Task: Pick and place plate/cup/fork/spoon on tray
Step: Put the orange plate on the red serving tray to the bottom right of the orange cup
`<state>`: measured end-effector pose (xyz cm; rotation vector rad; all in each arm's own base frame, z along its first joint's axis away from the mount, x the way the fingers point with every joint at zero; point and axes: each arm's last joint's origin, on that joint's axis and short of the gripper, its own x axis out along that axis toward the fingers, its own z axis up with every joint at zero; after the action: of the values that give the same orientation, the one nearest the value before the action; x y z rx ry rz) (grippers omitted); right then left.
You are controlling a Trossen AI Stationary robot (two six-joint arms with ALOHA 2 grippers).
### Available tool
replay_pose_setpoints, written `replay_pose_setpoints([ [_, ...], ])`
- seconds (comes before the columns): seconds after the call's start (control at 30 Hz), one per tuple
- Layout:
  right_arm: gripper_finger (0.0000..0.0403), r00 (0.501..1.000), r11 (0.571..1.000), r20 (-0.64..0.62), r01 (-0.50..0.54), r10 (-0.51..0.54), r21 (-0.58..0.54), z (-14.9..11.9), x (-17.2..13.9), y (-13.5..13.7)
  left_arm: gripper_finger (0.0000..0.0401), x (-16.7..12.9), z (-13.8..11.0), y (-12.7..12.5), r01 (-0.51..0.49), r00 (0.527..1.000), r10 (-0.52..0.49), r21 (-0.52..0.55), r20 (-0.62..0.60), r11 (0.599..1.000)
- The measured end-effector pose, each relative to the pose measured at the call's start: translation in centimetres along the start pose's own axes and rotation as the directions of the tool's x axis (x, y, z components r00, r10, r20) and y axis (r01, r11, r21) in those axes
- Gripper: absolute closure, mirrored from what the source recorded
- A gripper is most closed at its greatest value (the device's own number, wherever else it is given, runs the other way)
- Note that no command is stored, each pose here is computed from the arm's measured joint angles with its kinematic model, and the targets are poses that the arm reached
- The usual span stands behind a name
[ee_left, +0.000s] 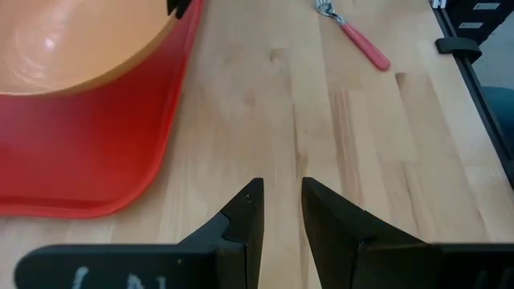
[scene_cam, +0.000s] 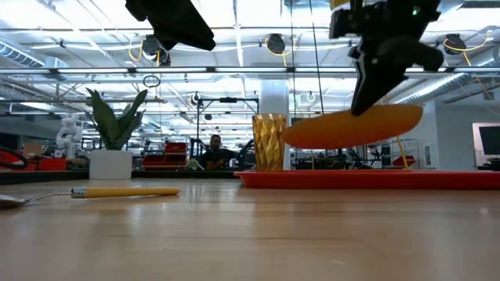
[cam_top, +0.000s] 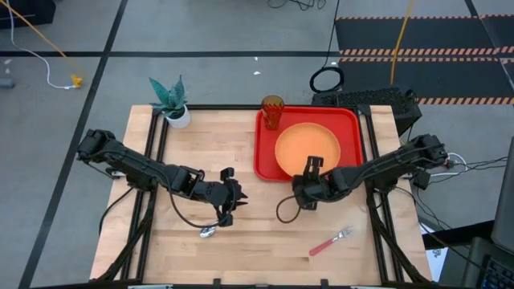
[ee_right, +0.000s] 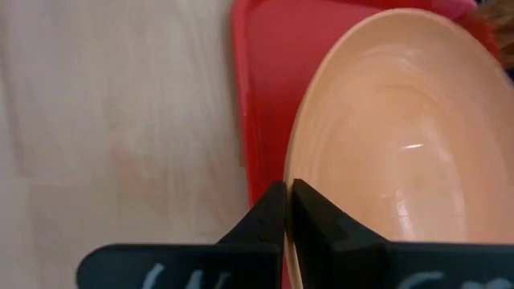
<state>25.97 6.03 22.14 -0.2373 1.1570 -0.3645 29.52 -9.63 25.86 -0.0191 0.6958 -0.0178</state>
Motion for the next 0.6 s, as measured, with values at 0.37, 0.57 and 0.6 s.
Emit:
replay_pose_setpoints([
  [0.37, 0.0403, 0.999, 1.0, 0.028, 0.017, -0.017, 0.015, -0.9, 3.6, -1.3, 0.0313, 0.0, -0.1, 0.0, -0.002, 1.0, 0.002, 0.001, -0.007, 1.0],
  [0.57, 0.0403, 0.999, 0.999, 0.039, -0.009, 0.007, 0.037, -1.5, 5.3, -2.0, 0.0313, 0.0, -0.1, 0.0, -0.002, 1.0, 0.002, 0.0, -0.008, 1.0],
  [0.6, 0.0403, 0.999, 0.999, 0.04, -0.018, 0.017, 0.037, -1.7, 5.6, -2.1, 0.0313, 0.0, -0.1, 0.0, -0.002, 1.0, 0.002, 0.001, -0.008, 1.0],
])
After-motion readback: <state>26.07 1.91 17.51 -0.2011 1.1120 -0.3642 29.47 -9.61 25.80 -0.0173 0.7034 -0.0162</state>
